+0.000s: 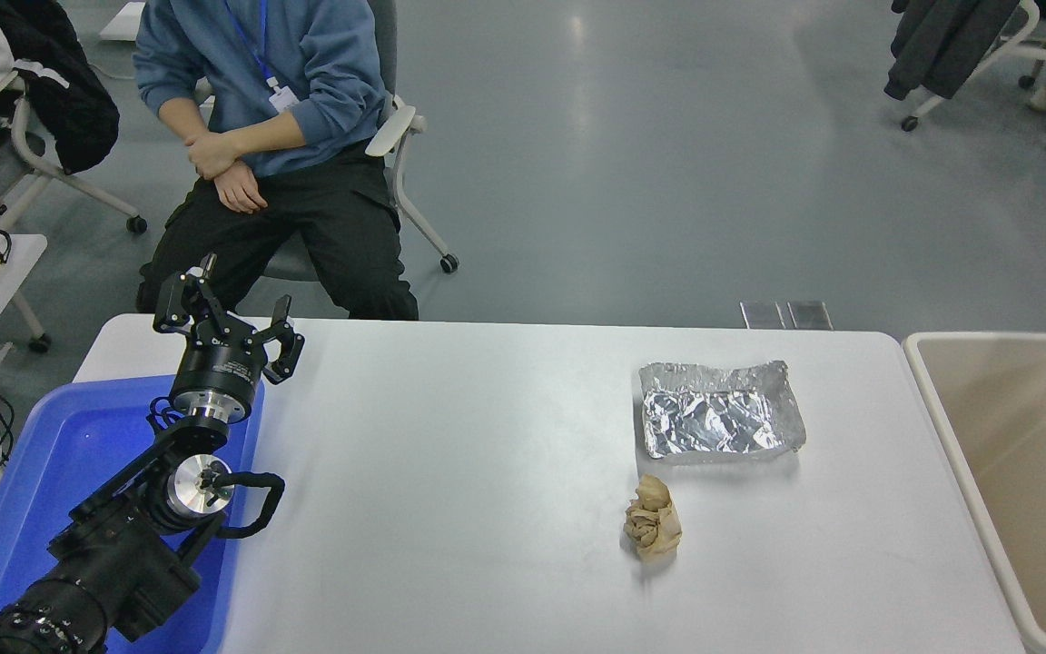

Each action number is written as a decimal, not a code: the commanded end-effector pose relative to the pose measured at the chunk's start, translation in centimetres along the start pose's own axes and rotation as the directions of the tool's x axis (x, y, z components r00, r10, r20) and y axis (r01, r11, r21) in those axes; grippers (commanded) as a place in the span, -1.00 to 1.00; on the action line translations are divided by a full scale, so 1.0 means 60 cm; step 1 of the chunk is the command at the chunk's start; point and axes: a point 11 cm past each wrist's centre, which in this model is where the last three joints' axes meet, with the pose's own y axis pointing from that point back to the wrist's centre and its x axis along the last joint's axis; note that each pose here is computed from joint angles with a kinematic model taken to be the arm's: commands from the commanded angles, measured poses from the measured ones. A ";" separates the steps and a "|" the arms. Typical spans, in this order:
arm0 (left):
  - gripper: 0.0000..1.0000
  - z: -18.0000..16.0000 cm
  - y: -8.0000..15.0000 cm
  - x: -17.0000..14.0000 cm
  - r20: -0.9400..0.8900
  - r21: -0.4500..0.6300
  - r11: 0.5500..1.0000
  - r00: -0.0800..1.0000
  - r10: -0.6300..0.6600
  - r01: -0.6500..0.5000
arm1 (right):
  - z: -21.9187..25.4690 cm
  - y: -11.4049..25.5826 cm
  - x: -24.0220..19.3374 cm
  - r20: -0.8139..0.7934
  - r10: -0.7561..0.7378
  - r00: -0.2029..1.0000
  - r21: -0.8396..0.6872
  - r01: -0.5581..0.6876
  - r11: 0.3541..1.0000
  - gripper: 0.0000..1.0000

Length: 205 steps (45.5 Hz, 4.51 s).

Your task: Dispose of the paper cup in the dustbin

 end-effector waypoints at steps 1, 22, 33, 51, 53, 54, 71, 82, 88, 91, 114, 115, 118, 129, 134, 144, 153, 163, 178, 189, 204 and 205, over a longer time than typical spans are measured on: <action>1.00 0.001 0.000 0.001 0.002 -0.001 1.000 1.000 0.001 -0.001 | 0.058 0.006 -0.065 0.190 0.018 0.982 -0.140 0.009 0.990 -1.00; 1.00 0.001 0.000 0.001 0.002 -0.001 1.000 1.000 0.001 -0.001 | 0.083 0.006 -0.156 0.592 0.119 0.797 -0.317 0.094 0.944 -1.00; 1.00 0.001 0.000 0.001 0.002 -0.001 1.000 1.000 0.000 0.000 | 0.075 0.005 -0.221 0.664 0.121 0.738 -0.335 0.150 0.930 -1.00; 1.00 0.002 -0.001 0.000 0.001 -0.001 1.000 1.000 -0.001 0.001 | 0.083 0.013 -0.270 0.725 0.145 0.673 -0.353 0.184 0.917 -1.00; 1.00 0.001 0.000 0.001 0.002 -0.001 1.000 1.000 0.000 0.000 | 0.085 0.014 -0.270 0.735 0.153 0.661 -0.358 0.186 0.915 -0.89; 1.00 0.001 0.000 0.001 0.002 -0.001 1.000 1.000 0.001 -0.001 | 0.085 0.014 -0.270 0.740 0.160 0.654 -0.361 0.186 0.914 -0.73; 1.00 0.001 -0.001 -0.001 0.000 -0.001 1.000 1.000 -0.001 0.001 | 0.104 0.021 -0.257 0.777 0.227 0.587 -0.403 0.185 0.896 1.00; 1.00 0.001 0.000 0.001 0.002 -0.001 1.000 1.000 0.000 0.000 | 0.109 0.019 -0.195 0.793 0.233 0.563 -0.382 0.162 0.910 1.00; 1.00 0.001 0.000 0.001 0.002 -0.001 1.000 1.000 0.001 -0.001 | 0.078 0.008 -0.173 0.820 0.122 0.558 -0.276 0.200 0.940 1.00; 1.00 0.001 0.000 0.001 0.002 -0.001 1.000 1.000 0.000 0.000 | 0.054 0.001 -0.158 0.835 0.049 0.548 -0.199 0.219 0.955 1.00; 1.00 0.002 -0.001 0.000 0.001 -0.001 1.000 1.000 -0.001 0.001 | -0.101 -0.021 -0.166 0.793 -0.349 0.500 0.170 0.369 0.914 1.00; 1.00 0.002 -0.001 0.000 0.001 -0.001 1.000 1.000 -0.001 0.001 | -0.108 -0.021 -0.172 0.786 -0.366 0.499 0.181 0.380 0.907 1.00; 1.00 0.001 -0.001 -0.001 0.000 -0.001 1.000 1.000 -0.001 0.001 | -0.141 -0.023 -0.185 0.762 -0.419 0.494 0.227 0.402 0.887 1.00; 1.00 0.002 -0.001 0.000 0.001 -0.001 1.000 1.000 -0.001 0.001 | -0.274 -0.025 -0.232 0.641 -0.567 0.517 0.345 0.467 0.814 1.00; 1.00 0.002 -0.001 0.000 0.001 -0.001 1.000 1.000 -0.001 0.001 | -0.326 -0.024 -0.250 0.598 -0.609 0.522 0.383 0.481 0.788 1.00; 1.00 0.001 -0.001 -0.001 0.000 -0.001 1.000 1.000 -0.001 0.001 | -0.404 -0.013 -0.302 0.502 -0.687 0.525 0.433 0.535 0.725 1.00; 1.00 0.001 -0.001 -0.001 0.000 -0.001 1.000 1.000 -0.001 0.001 | -0.454 0.013 -0.326 0.388 -0.756 0.527 0.479 0.586 0.654 1.00; 1.00 0.001 -0.001 -0.001 0.000 -0.001 1.000 1.000 -0.001 0.001 | -0.510 0.058 -0.311 0.285 -0.818 0.499 0.580 0.590 0.562 1.00; 1.00 0.002 -0.001 0.000 0.001 -0.001 1.000 1.000 -0.001 0.001 | -0.552 0.045 -0.312 0.538 -0.712 0.451 0.589 0.404 0.700 1.00; 1.00 0.001 -0.001 -0.001 0.000 -0.001 1.000 1.000 -0.001 0.001 | -0.560 0.040 -0.356 0.725 -0.610 0.320 0.519 0.328 0.789 1.00; 1.00 0.001 -0.001 -0.001 0.000 -0.001 1.000 1.000 -0.001 0.001 | -0.532 0.049 -0.411 0.813 -0.571 0.114 0.513 0.325 0.795 1.00; 1.00 0.001 -0.001 -0.001 0.000 -0.001 1.000 1.000 -0.001 0.001 | -0.530 0.050 -0.411 0.817 -0.568 0.097 0.514 0.322 0.795 1.00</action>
